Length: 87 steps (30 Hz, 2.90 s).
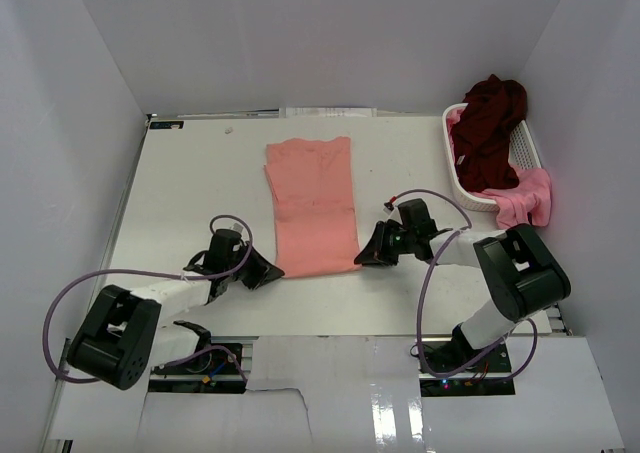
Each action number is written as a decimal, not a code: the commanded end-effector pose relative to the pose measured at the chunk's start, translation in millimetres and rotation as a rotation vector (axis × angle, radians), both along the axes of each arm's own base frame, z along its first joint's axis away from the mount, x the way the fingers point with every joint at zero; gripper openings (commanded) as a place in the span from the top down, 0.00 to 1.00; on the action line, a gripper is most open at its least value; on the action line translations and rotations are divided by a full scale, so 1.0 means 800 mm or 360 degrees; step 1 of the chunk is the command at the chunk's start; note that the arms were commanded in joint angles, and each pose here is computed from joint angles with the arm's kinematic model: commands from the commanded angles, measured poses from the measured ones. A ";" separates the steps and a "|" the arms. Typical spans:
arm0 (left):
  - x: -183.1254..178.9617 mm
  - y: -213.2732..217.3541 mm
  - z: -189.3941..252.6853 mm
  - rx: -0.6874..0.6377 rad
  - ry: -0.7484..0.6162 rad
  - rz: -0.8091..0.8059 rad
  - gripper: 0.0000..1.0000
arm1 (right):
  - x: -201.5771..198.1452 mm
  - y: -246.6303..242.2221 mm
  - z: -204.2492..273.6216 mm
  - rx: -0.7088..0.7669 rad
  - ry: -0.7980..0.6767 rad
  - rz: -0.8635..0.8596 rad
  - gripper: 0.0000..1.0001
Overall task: Fold and stack the t-shirts
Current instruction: Grab one side of the 2/3 rectangular tshirt with both arms, then fold the long partially folded tshirt into a neat square
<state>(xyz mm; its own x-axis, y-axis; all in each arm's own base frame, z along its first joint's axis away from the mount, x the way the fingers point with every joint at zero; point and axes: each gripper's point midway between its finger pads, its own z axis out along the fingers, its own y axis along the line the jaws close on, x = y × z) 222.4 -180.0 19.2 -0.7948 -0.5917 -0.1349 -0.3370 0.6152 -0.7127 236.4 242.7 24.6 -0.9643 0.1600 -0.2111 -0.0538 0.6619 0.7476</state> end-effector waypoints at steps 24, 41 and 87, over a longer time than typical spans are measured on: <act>-0.048 -0.019 0.091 -0.0062 0.0050 -0.0188 1.00 | -0.086 -0.006 0.091 -0.0158 -0.0044 0.0206 0.92; 0.007 -0.030 0.192 -0.0035 -0.0145 -0.0196 1.00 | -0.040 0.026 0.130 -0.0153 -0.0043 0.0262 0.92; 0.193 -0.019 0.257 -0.0050 -0.0316 -0.0079 1.00 | 0.122 0.049 0.203 0.0059 0.0061 0.0041 0.92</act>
